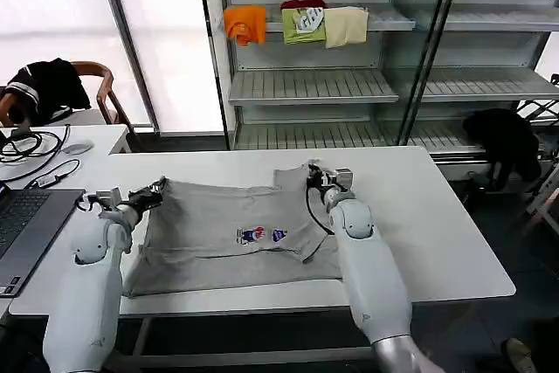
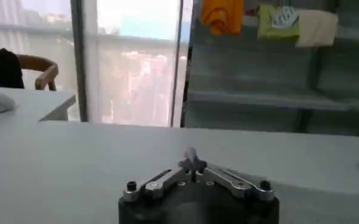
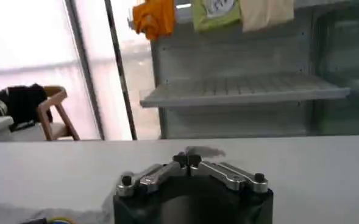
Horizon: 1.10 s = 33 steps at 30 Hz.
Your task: Fold and organize the clothes.
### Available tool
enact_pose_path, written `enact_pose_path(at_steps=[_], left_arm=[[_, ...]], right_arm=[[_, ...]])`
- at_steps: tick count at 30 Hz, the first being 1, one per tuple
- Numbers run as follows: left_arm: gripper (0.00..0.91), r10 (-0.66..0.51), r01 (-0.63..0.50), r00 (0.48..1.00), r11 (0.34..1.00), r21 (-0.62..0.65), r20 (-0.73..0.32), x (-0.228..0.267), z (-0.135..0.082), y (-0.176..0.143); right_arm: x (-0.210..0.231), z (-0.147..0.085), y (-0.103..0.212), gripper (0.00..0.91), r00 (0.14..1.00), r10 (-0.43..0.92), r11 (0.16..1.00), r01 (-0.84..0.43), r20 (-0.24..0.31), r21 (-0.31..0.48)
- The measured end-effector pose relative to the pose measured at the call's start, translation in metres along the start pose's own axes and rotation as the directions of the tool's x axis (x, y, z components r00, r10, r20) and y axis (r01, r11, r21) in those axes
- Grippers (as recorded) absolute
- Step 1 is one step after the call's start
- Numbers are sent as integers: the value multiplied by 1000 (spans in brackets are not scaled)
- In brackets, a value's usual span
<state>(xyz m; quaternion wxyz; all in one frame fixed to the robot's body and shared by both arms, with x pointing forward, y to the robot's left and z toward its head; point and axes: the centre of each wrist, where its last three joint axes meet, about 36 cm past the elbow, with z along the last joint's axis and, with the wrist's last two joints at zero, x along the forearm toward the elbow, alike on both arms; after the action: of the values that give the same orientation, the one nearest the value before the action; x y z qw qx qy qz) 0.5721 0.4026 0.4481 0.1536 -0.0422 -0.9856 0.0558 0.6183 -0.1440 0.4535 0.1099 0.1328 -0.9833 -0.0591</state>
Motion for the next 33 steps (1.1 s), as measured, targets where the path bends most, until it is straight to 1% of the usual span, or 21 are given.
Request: enact_pose_path(at_steps=[6,10,12,16,23,31,33], left_arm=[[0,25,-27,998,999,40,50,28,-3,5],[0,53,-58,996,996,63,73,49,-2,7],[0,68,-74,994,994,76,81,59,1,8],[0,92,-101,992,990,97,87,79,8,13],[0,141,-150,987,981,124,73,106,33,16],[0,182,-187,982,972,143,41,126,55,18],[0,183,-186,983,972,145,34,128,57,20]], right_arm=[[40,-7,12,0,999,-32,998,35,41,-60],[72,-5,17,0,997,-52,994,58,58,-91],[88,-2,14,0,997,-54,994,59,61,-91],[121,7,5,0,997,-45,995,50,56,-83],[169,20,-1,0,998,-46,996,49,43,-70],[198,36,0,0,999,-38,998,39,8,-58],[203,39,-2,0,1000,-26,998,26,-1,-51]])
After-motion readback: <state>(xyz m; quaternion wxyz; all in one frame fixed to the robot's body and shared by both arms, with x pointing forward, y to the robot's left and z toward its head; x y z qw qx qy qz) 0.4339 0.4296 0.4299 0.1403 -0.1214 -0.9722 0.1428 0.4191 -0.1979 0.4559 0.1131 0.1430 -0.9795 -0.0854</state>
